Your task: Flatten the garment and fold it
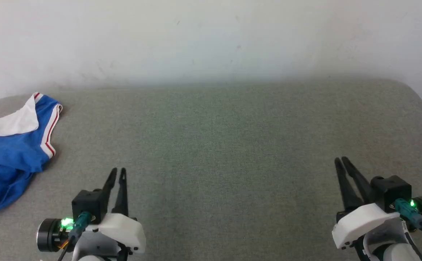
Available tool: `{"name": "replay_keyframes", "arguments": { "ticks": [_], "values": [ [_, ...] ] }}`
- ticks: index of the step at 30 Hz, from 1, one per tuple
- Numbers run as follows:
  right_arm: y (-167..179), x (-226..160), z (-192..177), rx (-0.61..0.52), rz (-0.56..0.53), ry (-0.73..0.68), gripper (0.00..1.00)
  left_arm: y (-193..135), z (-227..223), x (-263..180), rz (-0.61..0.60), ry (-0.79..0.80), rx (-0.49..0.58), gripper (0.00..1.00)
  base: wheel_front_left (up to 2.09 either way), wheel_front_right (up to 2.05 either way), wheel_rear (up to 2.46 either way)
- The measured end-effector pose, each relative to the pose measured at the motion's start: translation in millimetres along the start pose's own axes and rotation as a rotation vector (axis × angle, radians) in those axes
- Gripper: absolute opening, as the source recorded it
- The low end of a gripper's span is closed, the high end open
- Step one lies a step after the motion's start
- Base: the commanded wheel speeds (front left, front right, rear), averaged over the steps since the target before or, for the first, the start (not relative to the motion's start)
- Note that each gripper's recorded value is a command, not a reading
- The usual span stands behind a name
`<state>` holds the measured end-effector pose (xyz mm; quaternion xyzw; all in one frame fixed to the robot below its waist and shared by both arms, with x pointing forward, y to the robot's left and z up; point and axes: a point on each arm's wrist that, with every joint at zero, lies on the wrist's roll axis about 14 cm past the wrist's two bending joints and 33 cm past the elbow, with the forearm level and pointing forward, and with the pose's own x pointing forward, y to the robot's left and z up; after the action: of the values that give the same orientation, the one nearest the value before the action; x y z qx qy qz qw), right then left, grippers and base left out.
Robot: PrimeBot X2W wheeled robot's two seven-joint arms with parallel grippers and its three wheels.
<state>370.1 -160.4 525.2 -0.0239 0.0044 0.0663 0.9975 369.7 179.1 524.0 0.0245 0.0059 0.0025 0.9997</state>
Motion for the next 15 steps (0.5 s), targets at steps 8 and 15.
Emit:
{"name": "replay_keyframes", "arguments": {
  "ticks": [8,15],
  "values": [
    [-1.1,-0.1,0.2,0.002,-0.003,-0.001,1.00,-0.5,0.0,0.0,-0.002,0.000,0.000,1.00,0.00,0.00,0.00],
    [-9.6,-1.0,0.5,0.005,-0.028,-0.009,1.00,-2.3,1.8,0.0,-0.006,-0.013,0.001,1.00,0.00,0.00,0.00]
  ]
}}
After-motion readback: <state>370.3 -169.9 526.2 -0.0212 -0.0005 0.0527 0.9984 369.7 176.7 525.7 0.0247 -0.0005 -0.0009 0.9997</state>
